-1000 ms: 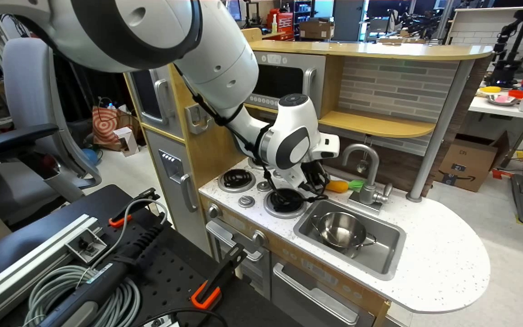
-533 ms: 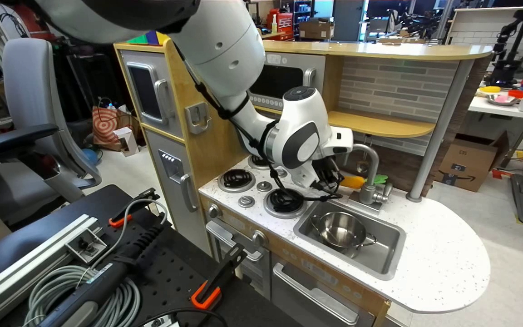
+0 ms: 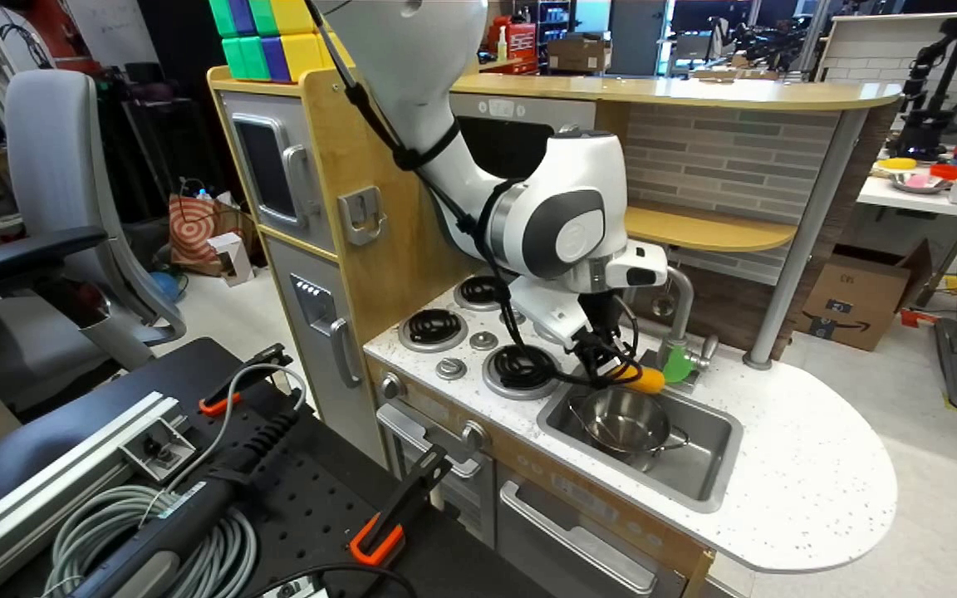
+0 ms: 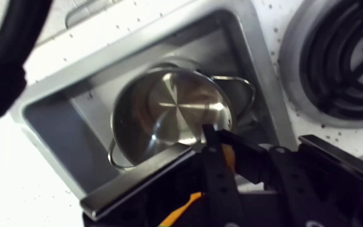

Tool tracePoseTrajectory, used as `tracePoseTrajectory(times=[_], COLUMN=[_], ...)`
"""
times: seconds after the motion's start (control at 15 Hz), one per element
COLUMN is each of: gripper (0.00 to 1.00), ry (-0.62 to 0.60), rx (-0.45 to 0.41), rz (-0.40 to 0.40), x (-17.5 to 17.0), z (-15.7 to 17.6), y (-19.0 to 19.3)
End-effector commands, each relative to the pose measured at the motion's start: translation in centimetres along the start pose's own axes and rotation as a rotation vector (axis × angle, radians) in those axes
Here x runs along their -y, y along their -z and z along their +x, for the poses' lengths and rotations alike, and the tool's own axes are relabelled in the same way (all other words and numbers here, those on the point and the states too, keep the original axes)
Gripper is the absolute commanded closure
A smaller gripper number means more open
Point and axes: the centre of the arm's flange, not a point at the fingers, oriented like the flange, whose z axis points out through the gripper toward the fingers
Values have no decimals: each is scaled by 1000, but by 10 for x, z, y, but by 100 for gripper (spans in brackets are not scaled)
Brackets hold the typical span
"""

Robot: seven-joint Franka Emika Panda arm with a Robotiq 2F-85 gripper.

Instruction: Put the carrot plush toy inside the pot in the sink

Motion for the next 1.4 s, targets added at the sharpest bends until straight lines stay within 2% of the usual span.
tracePoseTrajectory(times=[0.0, 0.2, 0.27, 0.33, 0.4, 0.93, 1.0, 1.27, 1.33], gripper=[99, 99, 69, 68, 63, 4, 0, 0, 0], ry=[-14, -20, -22, -18, -12, 33, 41, 101, 99], rx=[175, 250, 266, 277, 285, 214, 214, 208, 220], rz=[-63, -79, -75, -83, -83, -56, -56, -57, -93], x=[-22, -32, -34, -36, -37, -42, -43, -58, -64], z=[-7, -10, -11, -12, -13, -15, -15, -24, -24], y=[12, 10, 10, 11, 12, 31, 35, 67, 75])
